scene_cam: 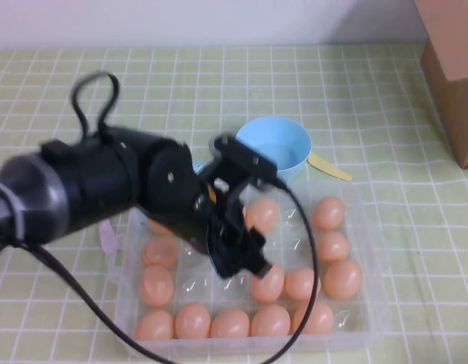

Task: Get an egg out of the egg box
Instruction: Pick up the egg from the plastic box, then place the egg in the bowl

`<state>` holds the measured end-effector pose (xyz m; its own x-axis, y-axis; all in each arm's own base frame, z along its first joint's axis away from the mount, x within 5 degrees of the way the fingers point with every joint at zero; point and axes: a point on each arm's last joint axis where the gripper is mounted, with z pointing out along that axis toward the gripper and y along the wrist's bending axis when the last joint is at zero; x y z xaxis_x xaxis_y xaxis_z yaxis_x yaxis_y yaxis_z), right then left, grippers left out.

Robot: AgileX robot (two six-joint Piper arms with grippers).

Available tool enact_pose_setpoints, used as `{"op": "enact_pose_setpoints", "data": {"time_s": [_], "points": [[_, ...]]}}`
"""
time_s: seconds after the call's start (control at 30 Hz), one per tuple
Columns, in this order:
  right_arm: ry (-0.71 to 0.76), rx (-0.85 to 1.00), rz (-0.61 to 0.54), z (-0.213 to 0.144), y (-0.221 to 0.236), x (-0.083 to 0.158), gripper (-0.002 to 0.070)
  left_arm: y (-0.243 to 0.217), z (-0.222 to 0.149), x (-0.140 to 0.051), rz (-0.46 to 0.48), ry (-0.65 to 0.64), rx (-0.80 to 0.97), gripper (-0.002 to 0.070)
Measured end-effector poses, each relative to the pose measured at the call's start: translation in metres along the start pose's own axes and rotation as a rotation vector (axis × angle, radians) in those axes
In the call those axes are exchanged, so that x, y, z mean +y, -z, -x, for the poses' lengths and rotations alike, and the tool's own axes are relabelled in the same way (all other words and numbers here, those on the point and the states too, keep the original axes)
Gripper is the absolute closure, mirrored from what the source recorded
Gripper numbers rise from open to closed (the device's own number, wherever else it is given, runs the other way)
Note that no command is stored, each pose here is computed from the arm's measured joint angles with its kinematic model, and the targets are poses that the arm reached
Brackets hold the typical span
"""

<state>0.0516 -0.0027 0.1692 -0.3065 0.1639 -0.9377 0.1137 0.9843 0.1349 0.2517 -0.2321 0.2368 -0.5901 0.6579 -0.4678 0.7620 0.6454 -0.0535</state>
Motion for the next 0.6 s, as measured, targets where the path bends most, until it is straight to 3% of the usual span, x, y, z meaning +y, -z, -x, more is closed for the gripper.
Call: {"op": "enact_pose_setpoints", "data": {"time_s": [0.17, 0.3, 0.43, 0.6], "points": [[0.000, 0.000, 0.000, 0.000, 0.000, 0.000, 0.0694, 0.042, 0.036, 0.002, 0.060, -0.061, -0.188, 0.0330], [0.000, 0.000, 0.000, 0.000, 0.000, 0.000, 0.0694, 0.054, 0.067, 0.015, 0.143, -0.079, -0.400, 0.0330], [0.000, 0.000, 0.000, 0.000, 0.000, 0.000, 0.0694, 0.032, 0.087, 0.036, 0.219, -0.069, -0.572, 0.0330], [0.000, 0.000, 0.000, 0.000, 0.000, 0.000, 0.0694, -0.024, 0.088, 0.061, 0.262, -0.041, -0.596, 0.0330]]}}
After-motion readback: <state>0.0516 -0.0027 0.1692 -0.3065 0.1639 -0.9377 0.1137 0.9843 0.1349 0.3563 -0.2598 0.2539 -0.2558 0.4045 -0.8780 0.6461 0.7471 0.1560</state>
